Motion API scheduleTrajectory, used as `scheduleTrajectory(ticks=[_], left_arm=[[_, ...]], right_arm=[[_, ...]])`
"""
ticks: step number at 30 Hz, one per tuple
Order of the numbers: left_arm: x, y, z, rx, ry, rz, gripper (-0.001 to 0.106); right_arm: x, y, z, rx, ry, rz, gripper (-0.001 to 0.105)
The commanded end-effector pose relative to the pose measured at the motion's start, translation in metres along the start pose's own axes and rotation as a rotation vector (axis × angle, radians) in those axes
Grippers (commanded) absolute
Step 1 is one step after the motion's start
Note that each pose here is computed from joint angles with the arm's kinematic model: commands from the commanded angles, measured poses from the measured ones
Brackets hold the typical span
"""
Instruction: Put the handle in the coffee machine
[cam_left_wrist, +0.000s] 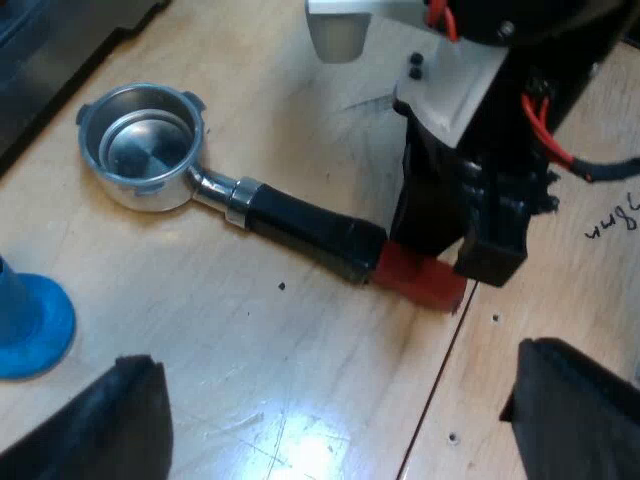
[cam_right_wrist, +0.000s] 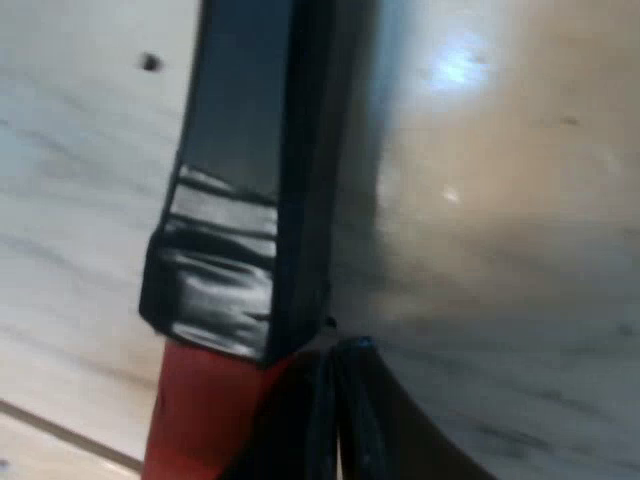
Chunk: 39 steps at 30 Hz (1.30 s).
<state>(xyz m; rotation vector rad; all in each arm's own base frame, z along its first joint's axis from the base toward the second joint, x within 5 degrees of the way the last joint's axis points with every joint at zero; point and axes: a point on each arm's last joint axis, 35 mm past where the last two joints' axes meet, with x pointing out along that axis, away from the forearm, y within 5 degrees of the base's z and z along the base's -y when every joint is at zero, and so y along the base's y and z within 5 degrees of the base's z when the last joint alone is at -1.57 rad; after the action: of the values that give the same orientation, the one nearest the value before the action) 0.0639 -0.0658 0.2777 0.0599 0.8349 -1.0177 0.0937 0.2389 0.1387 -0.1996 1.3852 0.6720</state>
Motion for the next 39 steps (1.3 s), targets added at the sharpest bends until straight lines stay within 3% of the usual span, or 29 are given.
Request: scheduleTrajectory(ticks=[1,7,19,25,34,39], left_arm=[[-0.001,0.000,0.000,0.000,0.005,0.012,0.071],[-0.001,0.000,-0.002,-0.005,0.016,0.014,0.071],[-0.018,-0.007,0.010,0.033,-0.015,0.057,0.071],[-0.019,-0.008,0.011,0.035,-0.019,0.056,0.071],[-0.020,-0.008,0.012,0.034,-0.017,0.057,0.071],[-0.024,-0.010,0.015,0.040,-0.032,0.056,0.071]], right_arm=[[0.008,0.003,0.001,0.023,0.002,0.030,0.000],[0.020,0.012,0.012,0.083,-0.053,0.141,0.000],[0.026,0.023,0.028,0.173,-0.175,0.251,0.000],[0.033,0.030,0.038,0.188,-0.193,0.275,0.000],[0.045,0.057,0.079,0.190,-0.268,0.291,0.000],[0.049,0.060,0.084,0.192,-0.271,0.283,0.000]])
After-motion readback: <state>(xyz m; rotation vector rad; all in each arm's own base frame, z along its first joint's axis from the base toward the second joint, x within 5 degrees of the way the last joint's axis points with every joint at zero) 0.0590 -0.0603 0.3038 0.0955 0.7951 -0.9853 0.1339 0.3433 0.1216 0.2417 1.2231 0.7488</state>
